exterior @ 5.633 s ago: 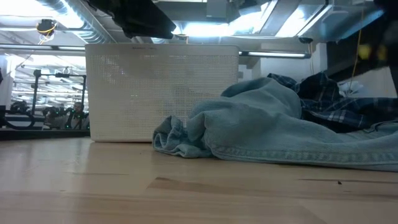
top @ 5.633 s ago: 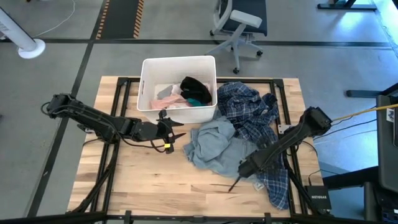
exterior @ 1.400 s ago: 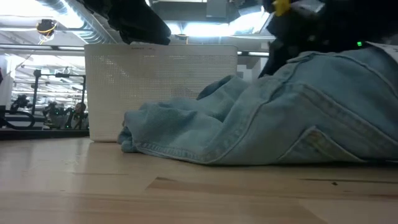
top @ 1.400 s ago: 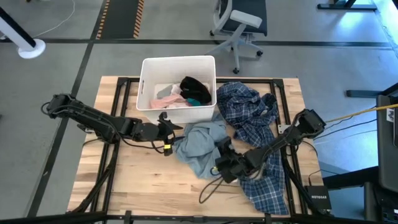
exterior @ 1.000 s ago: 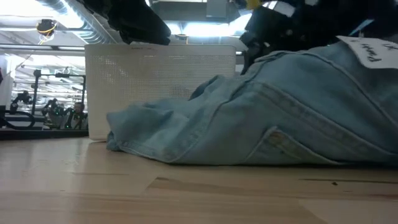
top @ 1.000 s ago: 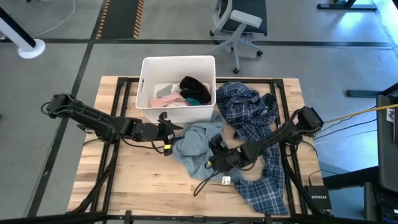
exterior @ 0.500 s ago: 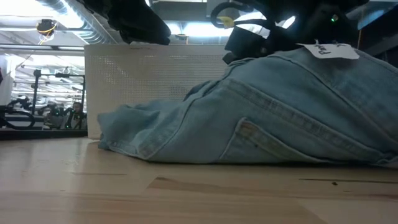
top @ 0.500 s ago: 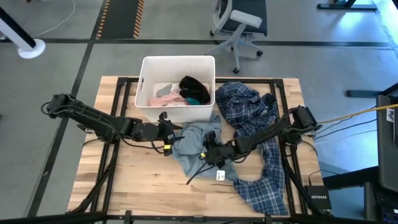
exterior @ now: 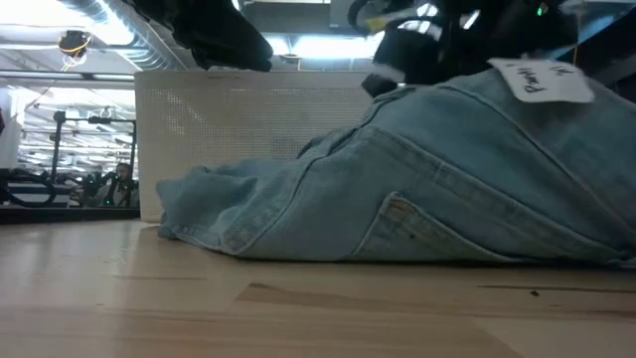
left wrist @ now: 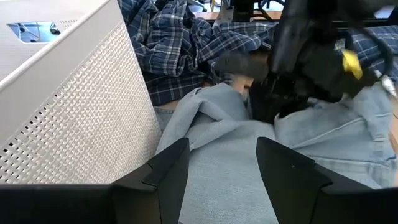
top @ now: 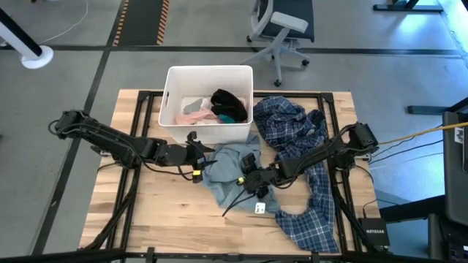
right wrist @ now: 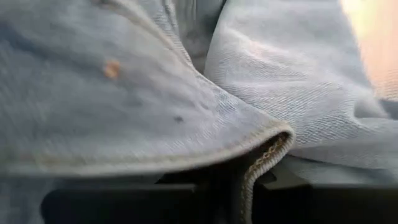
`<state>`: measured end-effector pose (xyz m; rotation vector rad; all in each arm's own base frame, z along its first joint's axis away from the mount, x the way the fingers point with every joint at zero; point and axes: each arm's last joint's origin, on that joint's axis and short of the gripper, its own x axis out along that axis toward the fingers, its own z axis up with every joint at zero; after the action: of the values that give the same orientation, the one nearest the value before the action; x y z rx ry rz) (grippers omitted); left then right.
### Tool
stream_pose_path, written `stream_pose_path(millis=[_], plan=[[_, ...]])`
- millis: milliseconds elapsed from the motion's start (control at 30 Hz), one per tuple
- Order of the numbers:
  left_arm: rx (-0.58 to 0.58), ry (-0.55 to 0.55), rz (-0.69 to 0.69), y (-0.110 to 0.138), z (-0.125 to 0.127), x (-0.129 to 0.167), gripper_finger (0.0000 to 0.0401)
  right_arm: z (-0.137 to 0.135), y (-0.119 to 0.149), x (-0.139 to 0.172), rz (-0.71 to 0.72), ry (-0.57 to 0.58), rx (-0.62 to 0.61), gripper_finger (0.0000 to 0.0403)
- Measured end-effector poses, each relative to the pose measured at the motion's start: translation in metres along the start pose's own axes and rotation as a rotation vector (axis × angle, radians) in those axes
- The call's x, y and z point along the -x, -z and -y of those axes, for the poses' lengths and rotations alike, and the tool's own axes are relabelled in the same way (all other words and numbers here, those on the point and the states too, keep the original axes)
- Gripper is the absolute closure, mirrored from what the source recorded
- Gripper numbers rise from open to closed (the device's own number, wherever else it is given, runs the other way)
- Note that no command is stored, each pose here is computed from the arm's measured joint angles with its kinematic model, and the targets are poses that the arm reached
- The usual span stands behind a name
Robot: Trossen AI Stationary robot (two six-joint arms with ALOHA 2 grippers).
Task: Sort clothes
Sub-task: Put the blue jeans into the white bin
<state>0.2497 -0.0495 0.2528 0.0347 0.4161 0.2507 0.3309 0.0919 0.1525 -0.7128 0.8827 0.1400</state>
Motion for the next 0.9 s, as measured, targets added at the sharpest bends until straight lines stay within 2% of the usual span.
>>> stream_pose_path(millis=[100, 900], plan=[[0.000, 0.000, 0.000, 0.000, 0.000, 0.000, 0.0219, 0.007, -0.004, 0.014, 0.047, -0.005, -0.009, 0.0379], [-0.005, -0.001, -0.009, 0.001, 0.000, 0.000, 0.0219, 0.052, -0.007, 0.137, 0.195, 0.159, -0.066, 0.0378]])
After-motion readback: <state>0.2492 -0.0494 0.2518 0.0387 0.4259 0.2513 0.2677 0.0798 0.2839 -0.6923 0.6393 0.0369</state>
